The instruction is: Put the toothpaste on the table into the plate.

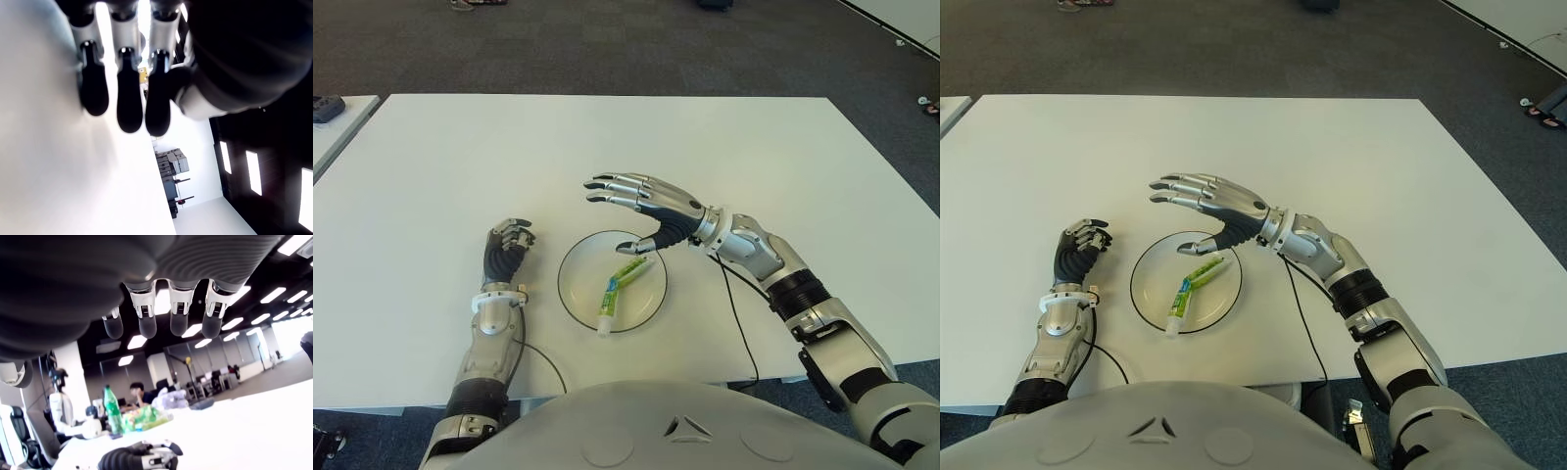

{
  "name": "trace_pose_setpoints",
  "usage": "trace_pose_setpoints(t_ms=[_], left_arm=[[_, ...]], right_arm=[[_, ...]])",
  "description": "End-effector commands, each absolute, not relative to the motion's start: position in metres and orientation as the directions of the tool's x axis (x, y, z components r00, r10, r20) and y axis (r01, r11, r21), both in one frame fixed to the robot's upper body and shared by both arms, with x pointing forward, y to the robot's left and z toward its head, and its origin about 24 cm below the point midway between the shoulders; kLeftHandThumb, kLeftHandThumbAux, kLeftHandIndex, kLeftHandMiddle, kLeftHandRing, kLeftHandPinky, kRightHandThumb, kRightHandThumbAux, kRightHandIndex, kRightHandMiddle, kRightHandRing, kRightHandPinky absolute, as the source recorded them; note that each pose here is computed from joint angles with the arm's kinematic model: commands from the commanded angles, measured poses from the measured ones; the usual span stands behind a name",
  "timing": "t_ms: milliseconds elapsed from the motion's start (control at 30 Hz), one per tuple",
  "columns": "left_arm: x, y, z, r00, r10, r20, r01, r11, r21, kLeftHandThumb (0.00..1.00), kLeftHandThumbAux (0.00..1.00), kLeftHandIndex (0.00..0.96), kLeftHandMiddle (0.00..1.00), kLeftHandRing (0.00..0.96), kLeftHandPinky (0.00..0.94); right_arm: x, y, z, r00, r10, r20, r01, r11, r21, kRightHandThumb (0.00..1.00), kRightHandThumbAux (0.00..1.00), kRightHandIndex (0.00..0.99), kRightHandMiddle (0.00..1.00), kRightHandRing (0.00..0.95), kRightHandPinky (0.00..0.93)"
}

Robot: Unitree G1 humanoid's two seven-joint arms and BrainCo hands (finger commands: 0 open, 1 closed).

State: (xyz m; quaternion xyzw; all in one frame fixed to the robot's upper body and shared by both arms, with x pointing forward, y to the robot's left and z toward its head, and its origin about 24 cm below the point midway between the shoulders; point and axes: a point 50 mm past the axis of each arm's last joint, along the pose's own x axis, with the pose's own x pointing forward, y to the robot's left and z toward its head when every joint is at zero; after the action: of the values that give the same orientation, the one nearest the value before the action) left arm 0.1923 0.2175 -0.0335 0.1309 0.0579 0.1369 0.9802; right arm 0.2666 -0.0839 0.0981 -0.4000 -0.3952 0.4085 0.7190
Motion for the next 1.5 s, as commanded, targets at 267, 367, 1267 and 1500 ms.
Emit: trace_pose_setpoints(t_ms=[267, 367, 1267, 1500], left_arm=[[0.192, 0.218, -0.044, 0.951, 0.282, -0.127, -0.236, 0.927, 0.293, 0.706, 0.717, 0.434, 0.591, 0.581, 0.54], [0.193, 0.218, -0.043, 0.953, 0.277, -0.123, -0.231, 0.927, 0.295, 0.707, 0.717, 0.434, 0.592, 0.583, 0.546], [0.198, 0.216, -0.039, 0.956, 0.265, -0.125, -0.221, 0.932, 0.286, 0.708, 0.716, 0.433, 0.58, 0.572, 0.528], [0.198, 0.215, -0.038, 0.959, 0.257, -0.122, -0.214, 0.934, 0.287, 0.708, 0.716, 0.433, 0.58, 0.575, 0.536]], right_arm=[[0.285, -0.116, 0.103, 0.584, 0.717, 0.381, -0.253, 0.607, -0.754, 0.247, 0.302, 0.0, 0.0, 0.0, 0.07], [0.28, -0.127, 0.087, 0.687, 0.599, 0.41, -0.236, 0.719, -0.654, 0.195, 0.403, 0.0, 0.007, 0.0, 0.087], [0.26, -0.155, 0.025, 0.922, -0.18, 0.343, 0.215, 0.974, -0.065, 0.684, 0.736, 0.421, 0.398, 0.354, 0.29], [0.256, -0.159, 0.01, 0.934, -0.25, 0.256, 0.283, 0.954, -0.099, 0.702, 0.731, 0.426, 0.434, 0.392, 0.343]])
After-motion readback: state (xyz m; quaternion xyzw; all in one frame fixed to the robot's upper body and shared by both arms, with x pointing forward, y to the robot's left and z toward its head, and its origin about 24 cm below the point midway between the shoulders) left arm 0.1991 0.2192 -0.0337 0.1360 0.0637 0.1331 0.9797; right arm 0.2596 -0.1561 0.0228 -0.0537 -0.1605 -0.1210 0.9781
